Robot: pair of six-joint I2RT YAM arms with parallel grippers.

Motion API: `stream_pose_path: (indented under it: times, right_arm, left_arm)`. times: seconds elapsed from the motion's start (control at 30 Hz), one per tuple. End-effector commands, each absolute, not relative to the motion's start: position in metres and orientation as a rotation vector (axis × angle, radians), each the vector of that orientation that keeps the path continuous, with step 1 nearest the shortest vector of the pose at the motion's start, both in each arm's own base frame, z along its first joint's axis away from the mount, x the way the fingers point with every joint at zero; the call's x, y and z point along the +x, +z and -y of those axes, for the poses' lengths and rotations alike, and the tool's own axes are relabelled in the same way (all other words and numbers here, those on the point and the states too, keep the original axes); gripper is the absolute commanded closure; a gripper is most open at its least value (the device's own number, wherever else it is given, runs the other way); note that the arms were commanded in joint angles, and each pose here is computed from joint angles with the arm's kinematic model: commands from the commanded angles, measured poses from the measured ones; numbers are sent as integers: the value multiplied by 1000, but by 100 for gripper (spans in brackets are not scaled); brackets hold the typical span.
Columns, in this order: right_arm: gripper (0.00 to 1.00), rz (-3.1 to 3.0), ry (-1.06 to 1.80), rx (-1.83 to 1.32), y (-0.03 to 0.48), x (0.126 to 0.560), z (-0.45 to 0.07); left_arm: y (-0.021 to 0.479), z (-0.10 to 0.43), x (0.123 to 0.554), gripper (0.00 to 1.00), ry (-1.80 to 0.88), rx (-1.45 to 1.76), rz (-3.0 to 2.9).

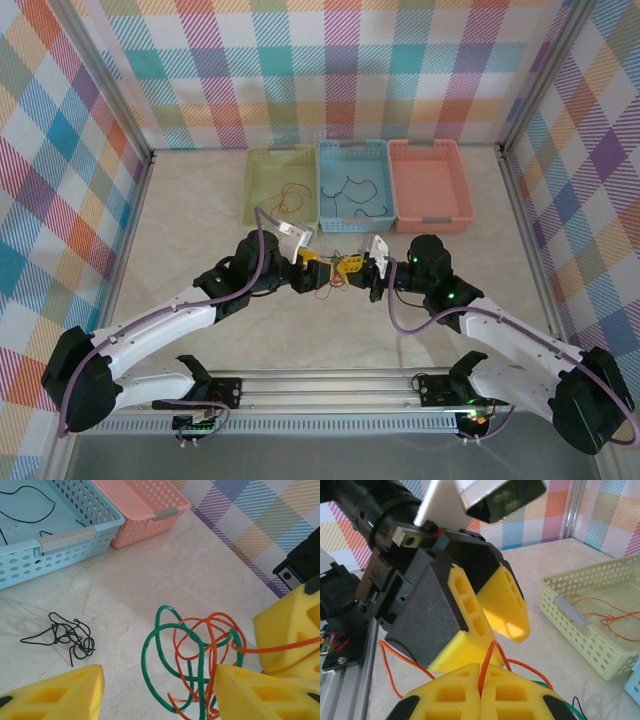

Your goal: Untangle the cables

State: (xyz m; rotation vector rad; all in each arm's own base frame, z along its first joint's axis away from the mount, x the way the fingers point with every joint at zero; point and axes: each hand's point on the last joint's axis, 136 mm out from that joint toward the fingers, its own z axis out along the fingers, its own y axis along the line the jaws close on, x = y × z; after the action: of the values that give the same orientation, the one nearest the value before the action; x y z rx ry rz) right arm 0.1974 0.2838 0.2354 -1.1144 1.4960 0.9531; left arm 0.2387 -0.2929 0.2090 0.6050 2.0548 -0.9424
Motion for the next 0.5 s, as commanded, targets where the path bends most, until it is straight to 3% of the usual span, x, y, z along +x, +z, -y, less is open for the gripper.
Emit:
stream_pose_path:
  times: [0.0,0.3,0.47]
  right_arm:
    - [100,-1455,1015,-1155,249,188,-287]
    - [100,-1471,1070,-1175,245,189,-296]
    - [100,-1428,1116,-1190,261,182,-297]
  left_arm:
    - [225,304,234,39,-969,665,-2000]
    - [216,311,235,38,-976,681,-2033]
    - [206,311,243,45,-943,636,-2075]
